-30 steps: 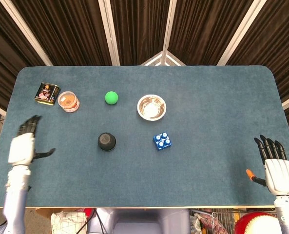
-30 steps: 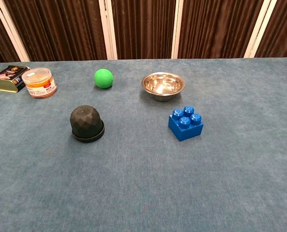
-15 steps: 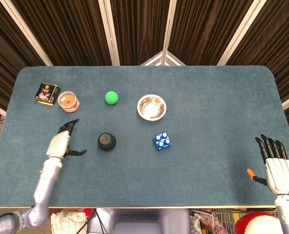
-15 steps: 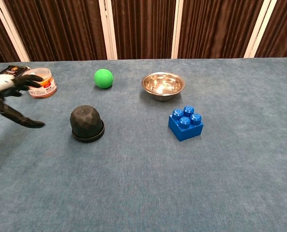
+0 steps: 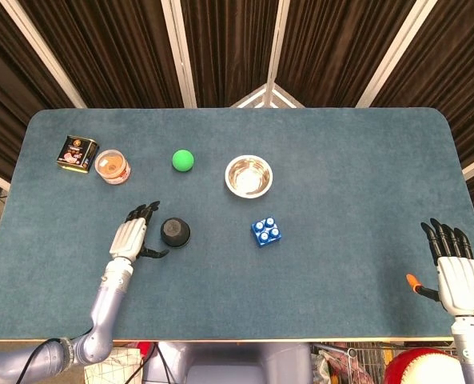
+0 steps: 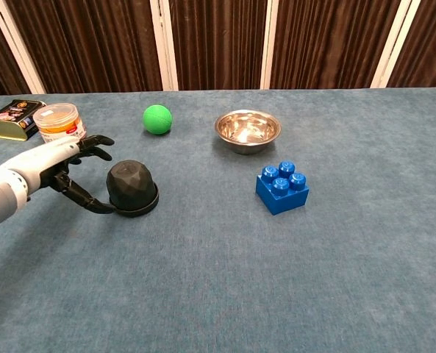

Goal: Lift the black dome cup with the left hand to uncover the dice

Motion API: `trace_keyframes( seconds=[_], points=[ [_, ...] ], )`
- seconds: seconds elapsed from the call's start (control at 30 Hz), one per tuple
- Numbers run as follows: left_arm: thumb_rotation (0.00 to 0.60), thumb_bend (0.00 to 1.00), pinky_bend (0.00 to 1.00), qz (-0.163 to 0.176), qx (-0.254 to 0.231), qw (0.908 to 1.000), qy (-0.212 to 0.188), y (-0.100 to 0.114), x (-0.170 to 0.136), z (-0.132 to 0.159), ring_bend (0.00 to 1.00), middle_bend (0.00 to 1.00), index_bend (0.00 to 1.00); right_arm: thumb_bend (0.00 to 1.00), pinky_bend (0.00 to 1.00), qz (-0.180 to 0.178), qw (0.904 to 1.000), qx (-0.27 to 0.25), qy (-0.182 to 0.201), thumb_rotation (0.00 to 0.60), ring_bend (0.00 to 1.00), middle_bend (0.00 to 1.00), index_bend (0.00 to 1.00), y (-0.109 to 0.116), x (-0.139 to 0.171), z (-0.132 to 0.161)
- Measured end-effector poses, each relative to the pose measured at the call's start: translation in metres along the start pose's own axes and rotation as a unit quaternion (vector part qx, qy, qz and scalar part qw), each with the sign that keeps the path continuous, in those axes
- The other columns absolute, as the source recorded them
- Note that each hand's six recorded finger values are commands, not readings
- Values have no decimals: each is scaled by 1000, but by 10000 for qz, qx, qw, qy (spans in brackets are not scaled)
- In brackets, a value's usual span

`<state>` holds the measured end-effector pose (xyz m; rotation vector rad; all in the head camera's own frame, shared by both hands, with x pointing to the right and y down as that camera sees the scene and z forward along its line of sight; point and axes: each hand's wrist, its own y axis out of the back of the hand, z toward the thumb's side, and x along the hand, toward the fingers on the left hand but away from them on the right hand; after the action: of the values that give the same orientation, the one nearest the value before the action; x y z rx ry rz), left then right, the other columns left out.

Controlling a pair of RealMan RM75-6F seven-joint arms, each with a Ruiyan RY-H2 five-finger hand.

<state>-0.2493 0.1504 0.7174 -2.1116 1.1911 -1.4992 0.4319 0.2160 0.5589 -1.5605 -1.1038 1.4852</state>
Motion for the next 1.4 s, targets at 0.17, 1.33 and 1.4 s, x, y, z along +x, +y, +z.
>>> trace_keyframes(
  seconds=[0.17, 1.33, 1.4],
  points=[
    [600, 49, 0, -19, 74, 10000, 13, -6, 3, 4, 0, 156, 21, 233, 0, -2, 10000, -8, 12, 600, 0, 0, 0, 1, 0, -1],
    [600, 282, 0, -95, 349, 9993, -25, -31, 16, 24, 0, 286, 113, 233, 0, 15, 10000, -51, 59, 600, 0, 0, 0, 1, 4, 1],
    [600, 308, 0, -91, 352, 9993, -27, -32, 16, 25, 0, 294, 146, 233, 0, 35, 10000, -64, 63, 600, 0, 0, 0, -1, 4, 2]
  ],
)
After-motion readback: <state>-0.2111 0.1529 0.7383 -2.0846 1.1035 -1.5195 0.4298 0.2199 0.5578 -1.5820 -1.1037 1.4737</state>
